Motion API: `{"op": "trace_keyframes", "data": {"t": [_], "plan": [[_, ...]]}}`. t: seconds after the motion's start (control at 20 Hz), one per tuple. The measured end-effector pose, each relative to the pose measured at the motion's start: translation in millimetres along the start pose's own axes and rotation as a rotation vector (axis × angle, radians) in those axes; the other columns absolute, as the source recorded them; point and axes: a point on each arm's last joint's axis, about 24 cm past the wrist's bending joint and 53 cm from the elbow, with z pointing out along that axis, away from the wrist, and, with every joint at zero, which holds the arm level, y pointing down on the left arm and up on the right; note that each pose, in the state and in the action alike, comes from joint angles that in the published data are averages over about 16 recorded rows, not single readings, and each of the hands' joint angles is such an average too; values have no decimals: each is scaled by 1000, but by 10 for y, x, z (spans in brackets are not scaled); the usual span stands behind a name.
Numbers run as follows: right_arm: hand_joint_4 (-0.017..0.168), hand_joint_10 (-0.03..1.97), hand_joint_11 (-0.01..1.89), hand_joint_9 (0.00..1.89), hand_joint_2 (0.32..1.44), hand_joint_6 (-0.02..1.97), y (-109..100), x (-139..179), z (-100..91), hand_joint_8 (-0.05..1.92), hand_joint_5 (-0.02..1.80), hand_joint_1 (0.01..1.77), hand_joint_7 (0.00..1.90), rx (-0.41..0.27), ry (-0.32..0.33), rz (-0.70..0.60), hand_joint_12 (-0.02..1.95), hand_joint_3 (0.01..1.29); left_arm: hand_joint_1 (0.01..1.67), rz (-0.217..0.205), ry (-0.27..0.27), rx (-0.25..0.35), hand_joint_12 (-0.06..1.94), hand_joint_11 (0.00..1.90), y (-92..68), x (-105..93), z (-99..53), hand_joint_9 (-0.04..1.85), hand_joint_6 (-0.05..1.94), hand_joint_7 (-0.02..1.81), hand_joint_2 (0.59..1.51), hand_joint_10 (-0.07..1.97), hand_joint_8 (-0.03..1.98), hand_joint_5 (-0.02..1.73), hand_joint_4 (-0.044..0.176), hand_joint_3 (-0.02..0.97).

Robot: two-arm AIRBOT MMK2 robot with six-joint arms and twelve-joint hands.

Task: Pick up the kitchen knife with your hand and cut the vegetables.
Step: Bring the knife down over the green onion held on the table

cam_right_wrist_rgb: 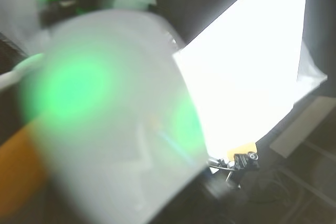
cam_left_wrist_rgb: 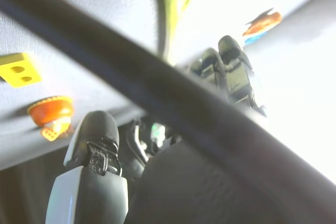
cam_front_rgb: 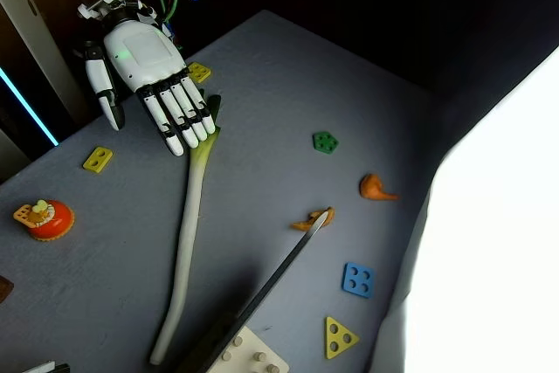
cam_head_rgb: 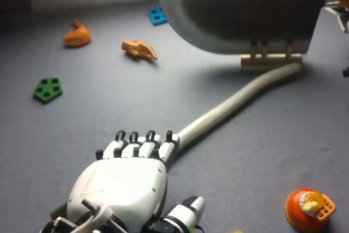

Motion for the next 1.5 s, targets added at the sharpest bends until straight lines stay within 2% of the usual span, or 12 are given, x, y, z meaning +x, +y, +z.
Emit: {"op": "trace_keyframes", "data": {"t": [0.2, 0.35, 0.4, 1.0, 1.5], "plan": [[129, 1823, 1427, 1427, 637, 1772, -6, -49, -2, 1804, 1262, 1533, 1377, 0, -21, -2, 1873, 954, 256, 2, -1, 0, 370, 22, 4, 0, 1, 123, 3, 84, 1338, 12, 1, 75, 55, 14], [161, 1809, 1578, 1557, 572, 1842, -9, -94, -8, 1795, 1369, 1614, 1488, -1, -41, -7, 1859, 1045, 260, 3, -1, -4, 398, 22, 20, 0, 7, 124, 3, 79, 1341, 12, 1, 71, 53, 14], [167, 1803, 1595, 1572, 563, 1856, -8, -109, -10, 1790, 1383, 1624, 1502, -2, -48, -8, 1854, 1060, 264, 3, -1, -7, 402, 22, 28, 1, 9, 122, 3, 78, 1343, 12, 1, 71, 52, 14], [168, 1800, 1600, 1575, 578, 1897, 23, -282, -27, 1785, 1313, 1602, 1510, -21, -135, -51, 1851, 1051, 272, -11, -2, -77, 302, 22, 206, -2, 49, 118, 3, 99, 1369, 12, 1, 77, 48, 14], [168, 1800, 1600, 1575, 584, 1909, 102, -493, -45, 1784, 1328, 1582, 1510, -32, -188, -50, 1850, 1052, 251, -19, -16, -110, 187, 22, 279, -15, 116, 106, 3, 96, 1373, 11, 1, 47, 57, 15]]}}
